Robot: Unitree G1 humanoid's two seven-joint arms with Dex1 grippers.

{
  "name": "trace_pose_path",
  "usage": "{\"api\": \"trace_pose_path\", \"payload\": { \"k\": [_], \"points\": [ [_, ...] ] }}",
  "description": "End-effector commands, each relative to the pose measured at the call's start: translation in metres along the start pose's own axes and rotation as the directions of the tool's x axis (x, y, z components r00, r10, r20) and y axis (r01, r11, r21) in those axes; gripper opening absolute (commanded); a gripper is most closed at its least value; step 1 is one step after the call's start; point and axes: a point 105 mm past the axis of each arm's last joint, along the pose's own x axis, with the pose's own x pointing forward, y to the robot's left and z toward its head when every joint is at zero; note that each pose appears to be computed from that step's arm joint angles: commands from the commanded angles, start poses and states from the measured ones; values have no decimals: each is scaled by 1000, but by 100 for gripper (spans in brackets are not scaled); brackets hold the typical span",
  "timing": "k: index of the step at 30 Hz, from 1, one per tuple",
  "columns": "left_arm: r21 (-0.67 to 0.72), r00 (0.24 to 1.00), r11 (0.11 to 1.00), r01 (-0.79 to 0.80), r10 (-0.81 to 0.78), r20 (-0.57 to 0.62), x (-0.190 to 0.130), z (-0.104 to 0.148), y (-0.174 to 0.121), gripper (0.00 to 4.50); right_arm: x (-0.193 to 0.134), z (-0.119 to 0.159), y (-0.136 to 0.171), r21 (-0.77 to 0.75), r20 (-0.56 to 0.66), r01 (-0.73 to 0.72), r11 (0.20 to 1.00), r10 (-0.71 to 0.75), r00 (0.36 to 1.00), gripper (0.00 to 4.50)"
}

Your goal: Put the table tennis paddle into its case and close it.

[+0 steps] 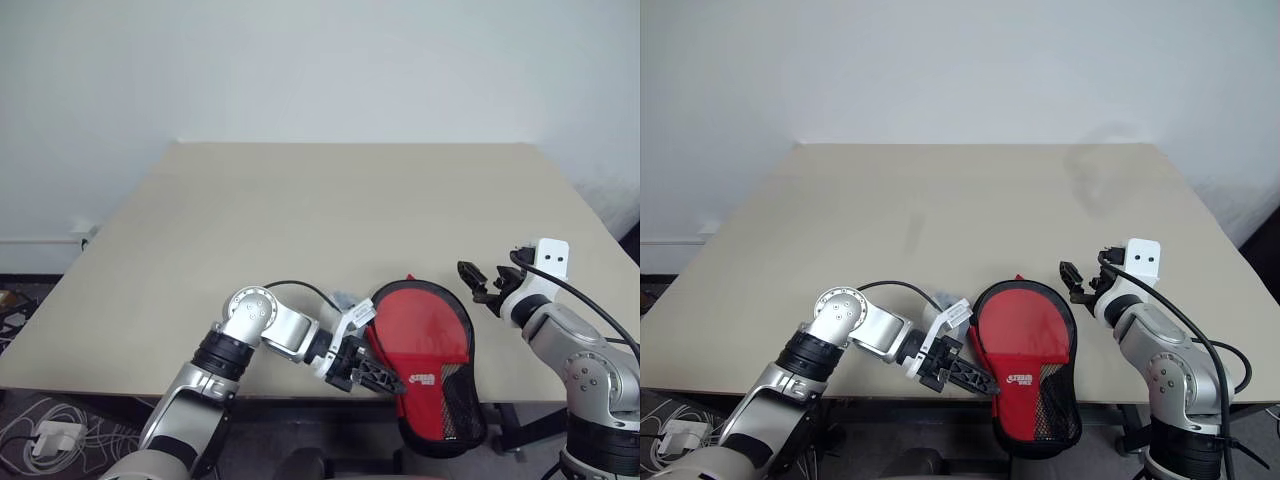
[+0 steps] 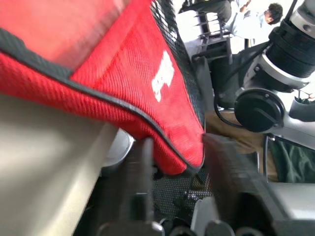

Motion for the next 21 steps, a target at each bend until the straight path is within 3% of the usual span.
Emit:
{"api": "trace_pose_path", "payload": {
  "k": [1,5,15,21],
  "points": [
    [-30,1000,1000,-2,2,10,-4,1,3,307,-2,11,0,-22,43,1,1000,0,999,450],
    [-65,1000,998,-12,13,19,-14,5,8,444,-3,9,3,-15,32,-25,1000,26,999,450],
    [238,996,970,43,-60,65,-64,10,-39,444,-20,1,47,-87,-44,-332,939,329,943,450],
    [449,983,892,-56,-31,183,-87,31,-51,444,-22,-20,72,-145,-125,-439,887,424,897,450]
  ]
}}
